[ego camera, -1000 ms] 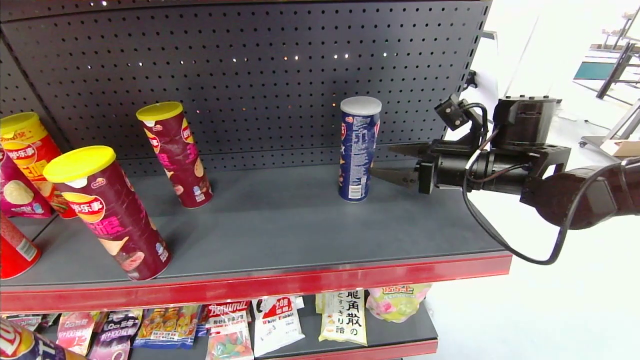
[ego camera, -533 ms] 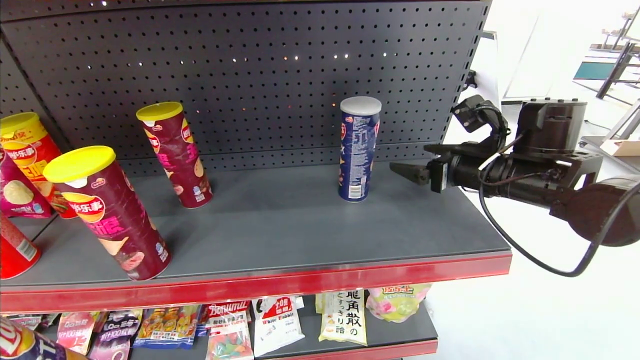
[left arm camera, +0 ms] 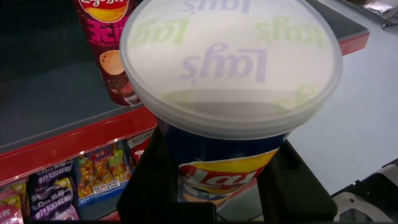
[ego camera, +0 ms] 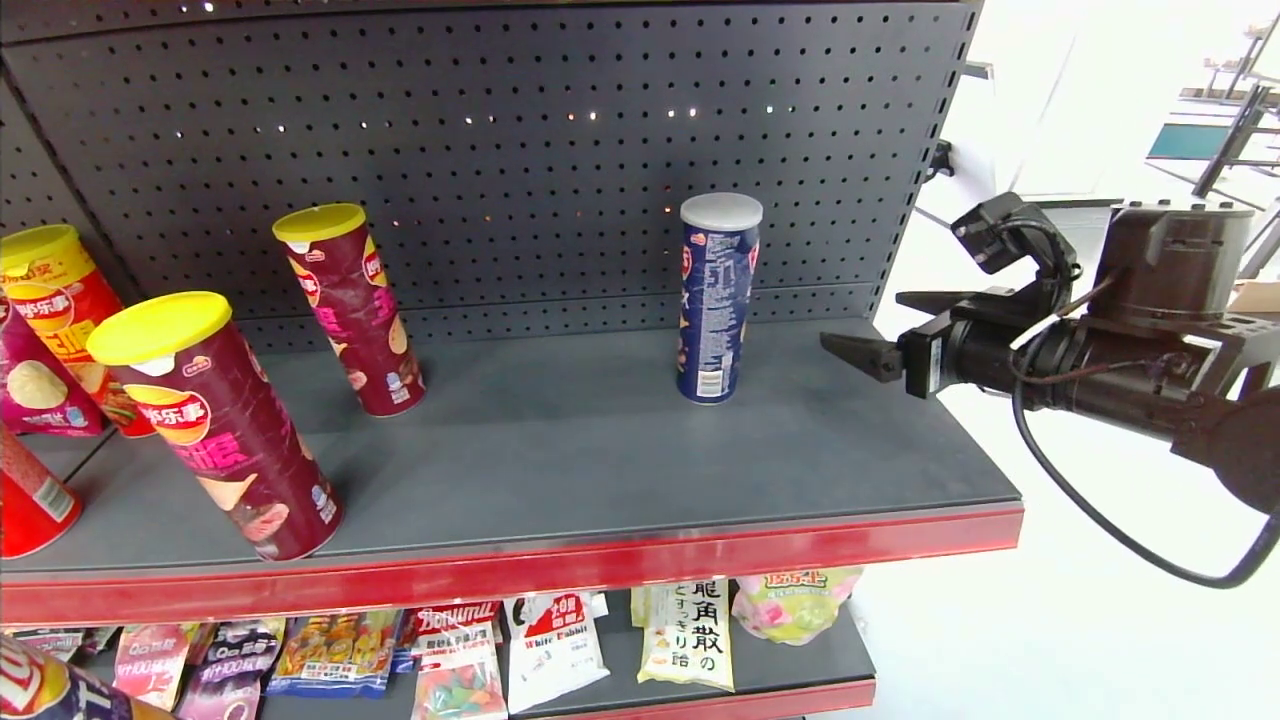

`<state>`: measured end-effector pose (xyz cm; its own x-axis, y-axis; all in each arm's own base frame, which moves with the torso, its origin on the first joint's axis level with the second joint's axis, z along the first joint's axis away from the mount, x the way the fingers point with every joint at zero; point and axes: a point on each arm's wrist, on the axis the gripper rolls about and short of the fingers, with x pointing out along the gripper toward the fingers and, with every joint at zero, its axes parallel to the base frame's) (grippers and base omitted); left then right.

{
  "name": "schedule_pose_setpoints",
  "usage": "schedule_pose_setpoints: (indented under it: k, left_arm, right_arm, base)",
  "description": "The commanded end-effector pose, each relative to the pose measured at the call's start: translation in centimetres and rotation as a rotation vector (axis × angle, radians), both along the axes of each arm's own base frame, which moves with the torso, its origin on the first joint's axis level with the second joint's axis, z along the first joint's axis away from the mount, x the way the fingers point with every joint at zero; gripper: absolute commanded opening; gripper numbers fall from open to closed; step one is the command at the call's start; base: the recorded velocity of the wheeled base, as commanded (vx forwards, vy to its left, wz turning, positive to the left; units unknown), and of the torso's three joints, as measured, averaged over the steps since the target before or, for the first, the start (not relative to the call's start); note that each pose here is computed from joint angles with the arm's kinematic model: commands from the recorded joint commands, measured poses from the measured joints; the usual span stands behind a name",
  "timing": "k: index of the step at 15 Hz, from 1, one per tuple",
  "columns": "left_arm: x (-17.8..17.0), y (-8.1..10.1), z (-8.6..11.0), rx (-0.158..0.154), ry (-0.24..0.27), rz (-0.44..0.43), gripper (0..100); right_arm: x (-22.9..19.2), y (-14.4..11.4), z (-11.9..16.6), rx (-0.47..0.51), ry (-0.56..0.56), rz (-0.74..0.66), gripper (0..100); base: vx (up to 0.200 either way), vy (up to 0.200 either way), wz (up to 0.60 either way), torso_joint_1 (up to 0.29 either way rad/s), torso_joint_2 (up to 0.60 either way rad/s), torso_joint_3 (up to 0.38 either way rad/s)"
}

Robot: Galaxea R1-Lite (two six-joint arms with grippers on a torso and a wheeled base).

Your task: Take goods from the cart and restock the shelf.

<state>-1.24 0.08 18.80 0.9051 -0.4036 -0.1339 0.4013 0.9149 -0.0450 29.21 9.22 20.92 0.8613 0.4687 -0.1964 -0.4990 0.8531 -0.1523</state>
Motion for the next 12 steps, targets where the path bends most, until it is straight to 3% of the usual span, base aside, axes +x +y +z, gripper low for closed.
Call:
schedule_pose_setpoints:
  k: [1,5,12]
  left_arm:
    - [0.0,0.0,0.0,0.000,0.001,0.001,0]
    - [0.1,0.0,0.0,0.000,0.001,-0.002,0]
    - [0.1,0.0,0.0,0.000,0.003,-0.003,0]
  right_arm:
    - [-0.2,-0.3,0.3,0.002,-0.010,-0.008,100]
    - [0.0,-0.3,0.1,0.000,-0.006,-0.011,100]
    - [-0.6,-2.3,-1.1,-0.058,0.022,-0.042,100]
  base:
    - [0.000,0.000,0.00,0.000,0.00,0.000]
    - [0.000,0.000,0.60,0.002,0.00,0.005]
    - [0.000,0.000,0.00,0.000,0.00,0.000]
